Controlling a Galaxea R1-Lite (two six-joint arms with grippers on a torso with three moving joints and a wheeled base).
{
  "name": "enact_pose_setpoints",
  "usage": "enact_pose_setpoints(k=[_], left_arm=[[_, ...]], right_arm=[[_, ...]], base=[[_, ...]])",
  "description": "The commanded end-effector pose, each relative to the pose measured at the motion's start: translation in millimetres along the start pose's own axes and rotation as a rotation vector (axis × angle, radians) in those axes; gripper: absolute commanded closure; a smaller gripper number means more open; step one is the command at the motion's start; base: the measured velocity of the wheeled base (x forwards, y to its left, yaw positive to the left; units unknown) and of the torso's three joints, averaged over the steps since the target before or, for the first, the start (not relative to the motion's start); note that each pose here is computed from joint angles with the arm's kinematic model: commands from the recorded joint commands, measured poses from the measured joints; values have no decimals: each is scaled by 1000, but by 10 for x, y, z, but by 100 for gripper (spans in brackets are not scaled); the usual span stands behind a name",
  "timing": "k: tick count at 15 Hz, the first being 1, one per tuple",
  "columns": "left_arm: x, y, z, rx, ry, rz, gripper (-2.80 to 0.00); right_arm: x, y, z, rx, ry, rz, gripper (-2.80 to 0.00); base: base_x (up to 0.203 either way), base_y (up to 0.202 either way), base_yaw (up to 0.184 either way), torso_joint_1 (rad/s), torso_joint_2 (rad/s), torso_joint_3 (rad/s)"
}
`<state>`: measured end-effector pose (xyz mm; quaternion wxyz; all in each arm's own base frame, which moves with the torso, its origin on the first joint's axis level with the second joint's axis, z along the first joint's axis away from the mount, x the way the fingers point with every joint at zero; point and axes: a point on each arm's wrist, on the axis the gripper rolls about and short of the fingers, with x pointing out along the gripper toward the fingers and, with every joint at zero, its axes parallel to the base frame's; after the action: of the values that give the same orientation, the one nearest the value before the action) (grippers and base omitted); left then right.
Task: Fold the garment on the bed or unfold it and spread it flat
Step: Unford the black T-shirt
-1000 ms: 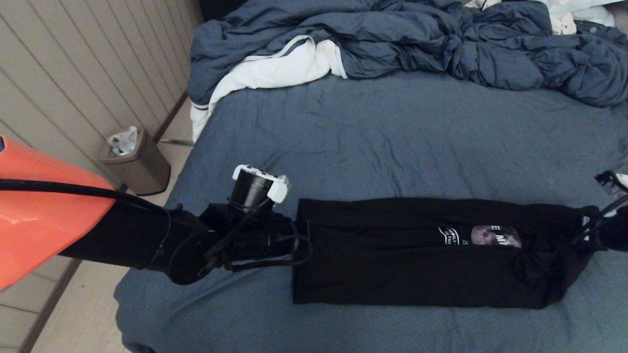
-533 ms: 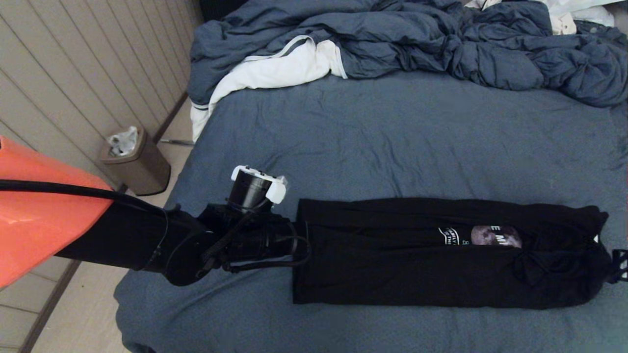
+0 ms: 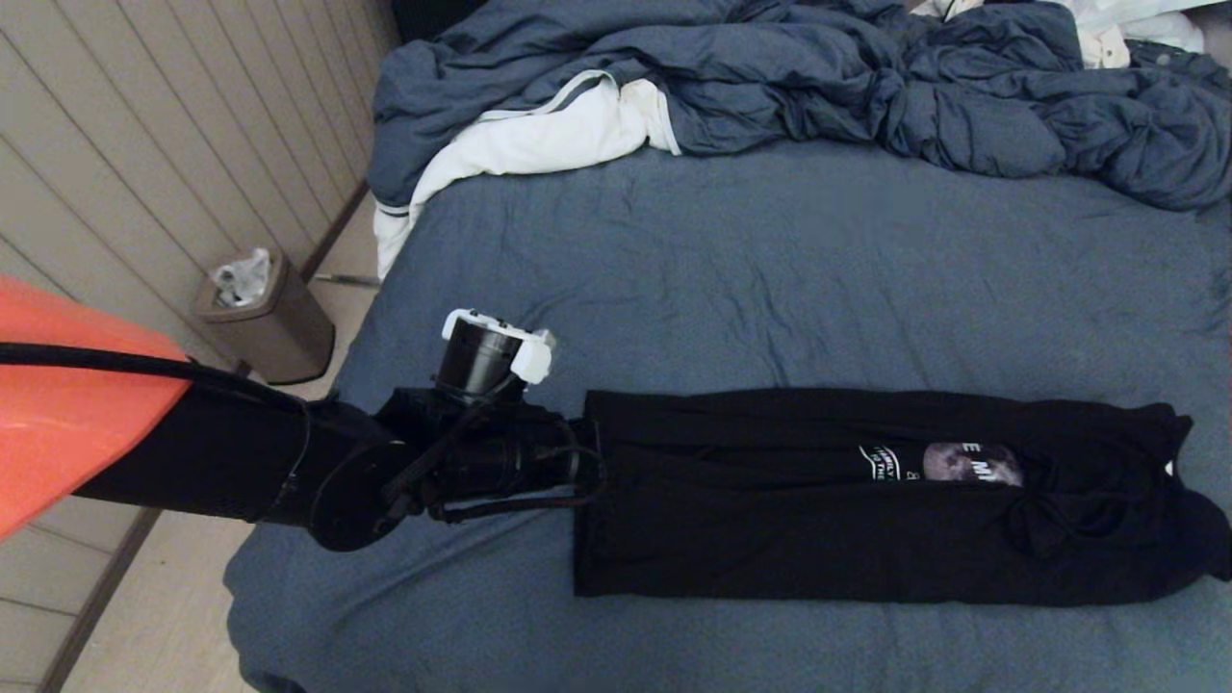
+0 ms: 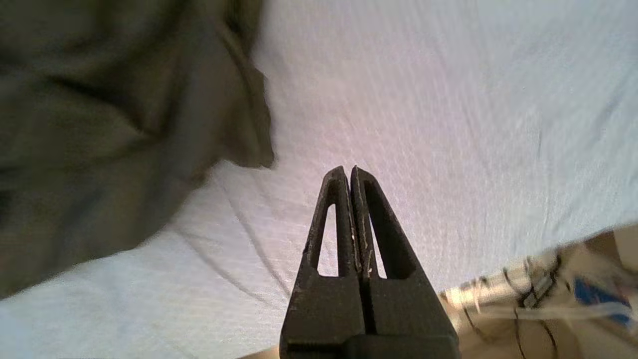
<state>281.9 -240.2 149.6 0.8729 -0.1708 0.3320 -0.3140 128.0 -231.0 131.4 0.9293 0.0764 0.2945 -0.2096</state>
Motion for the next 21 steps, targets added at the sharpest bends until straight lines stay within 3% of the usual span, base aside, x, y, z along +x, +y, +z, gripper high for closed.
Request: enact_pose_setpoints(k=[1, 4, 6, 8, 11, 12, 14, 16, 21], left_arm=[[-162, -27, 144, -38, -53, -21, 0], [-236, 148, 211, -96, -42, -27, 0], [-201, 244, 192, -155, -12, -43, 0], [-156, 265, 184, -158, -9, -65, 0], [-82, 305, 108, -161, 44, -101, 0], [-23, 344, 63, -160, 62, -91, -280], [78, 408, -6, -167, 86, -70, -280], [120, 430, -24, -167, 91, -61, -280], [273, 502, -68, -156, 61, -31, -280]], right_arm=[[-245, 68, 144, -42, -98, 19, 0], [-305, 333, 472, -64, -130, 170, 0], [-377, 583, 844, -4, -131, 305, 0], [-468, 886, 1231, 72, -126, 466, 0], [-457, 1424, 1693, 106, -69, 681, 0], [-424, 1600, 1784, 112, -36, 738, 0], [-323, 1891, 1864, 112, 21, 818, 0], [-202, 2044, 1986, 104, 24, 833, 0], [-54, 2181, 2053, 102, 32, 833, 0]], base=[[0, 0, 0, 0, 0, 0], [0, 0, 0, 0, 0, 0], [0, 0, 0, 0, 0, 0], [0, 0, 0, 0, 0, 0], [0, 0, 0, 0, 0, 0], [0, 0, 0, 0, 0, 0], [0, 0, 0, 0, 0, 0], [0, 0, 0, 0, 0, 0], [0, 0, 0, 0, 0, 0]])
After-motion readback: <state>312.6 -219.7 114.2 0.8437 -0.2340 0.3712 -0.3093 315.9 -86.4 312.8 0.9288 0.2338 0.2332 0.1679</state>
